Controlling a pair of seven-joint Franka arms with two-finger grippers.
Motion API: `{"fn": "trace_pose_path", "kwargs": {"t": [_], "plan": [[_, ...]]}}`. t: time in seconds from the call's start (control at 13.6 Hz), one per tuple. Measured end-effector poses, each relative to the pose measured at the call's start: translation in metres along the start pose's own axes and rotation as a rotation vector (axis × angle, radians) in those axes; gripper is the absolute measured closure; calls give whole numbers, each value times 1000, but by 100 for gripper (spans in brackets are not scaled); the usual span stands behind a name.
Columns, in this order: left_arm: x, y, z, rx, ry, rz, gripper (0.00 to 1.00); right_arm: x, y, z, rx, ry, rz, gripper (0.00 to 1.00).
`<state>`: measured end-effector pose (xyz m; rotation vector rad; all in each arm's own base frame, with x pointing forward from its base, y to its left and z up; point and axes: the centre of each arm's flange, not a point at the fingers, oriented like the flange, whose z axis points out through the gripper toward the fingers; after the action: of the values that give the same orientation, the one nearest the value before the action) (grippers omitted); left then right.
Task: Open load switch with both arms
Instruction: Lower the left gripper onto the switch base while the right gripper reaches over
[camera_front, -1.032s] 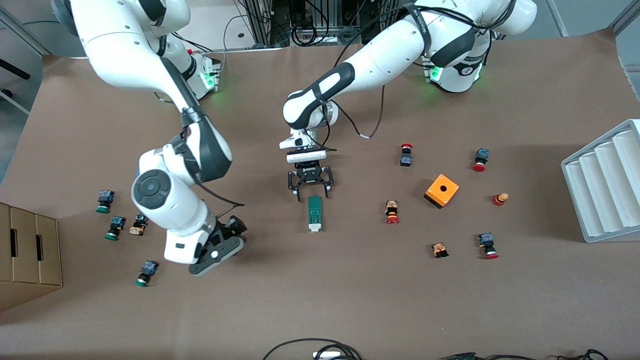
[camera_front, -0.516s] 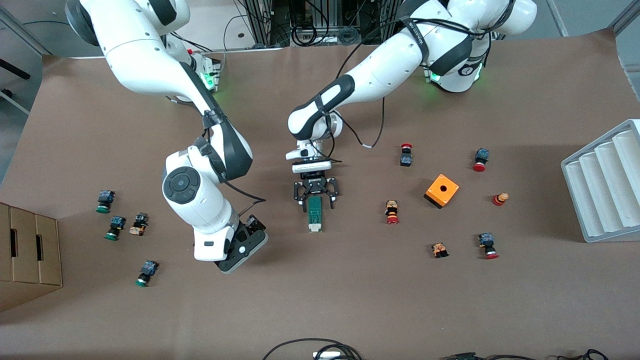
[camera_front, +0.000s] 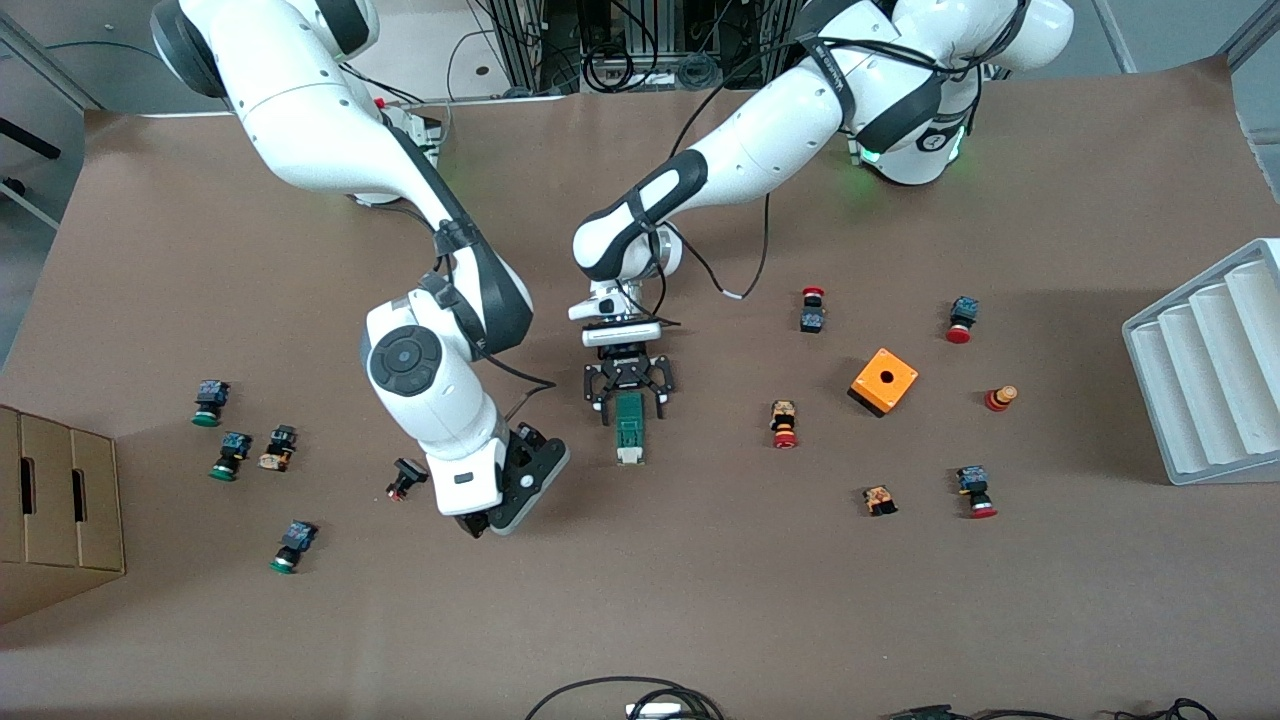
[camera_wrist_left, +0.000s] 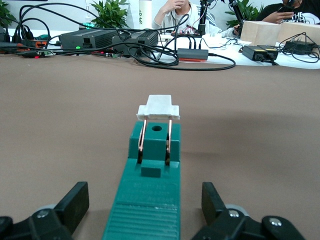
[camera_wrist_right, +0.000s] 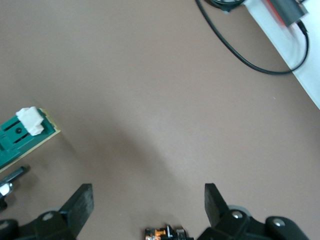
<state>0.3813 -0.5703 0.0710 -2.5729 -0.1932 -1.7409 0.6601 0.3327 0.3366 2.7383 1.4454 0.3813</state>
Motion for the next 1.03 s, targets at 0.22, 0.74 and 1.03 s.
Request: {"fn": "trace_pose_path", "kwargs": {"t": [0.22, 0.74, 1.03], "plan": [[-2, 2, -4, -8, 1, -11, 16, 10, -18, 7, -37, 0, -68, 2], [-8, 0, -3, -17, 17, 9, 31, 18, -39, 26, -102, -38, -240, 6], [-11, 0, -3, -22, 36, 27, 35, 25, -57, 34, -96, -35, -239, 7]]}}
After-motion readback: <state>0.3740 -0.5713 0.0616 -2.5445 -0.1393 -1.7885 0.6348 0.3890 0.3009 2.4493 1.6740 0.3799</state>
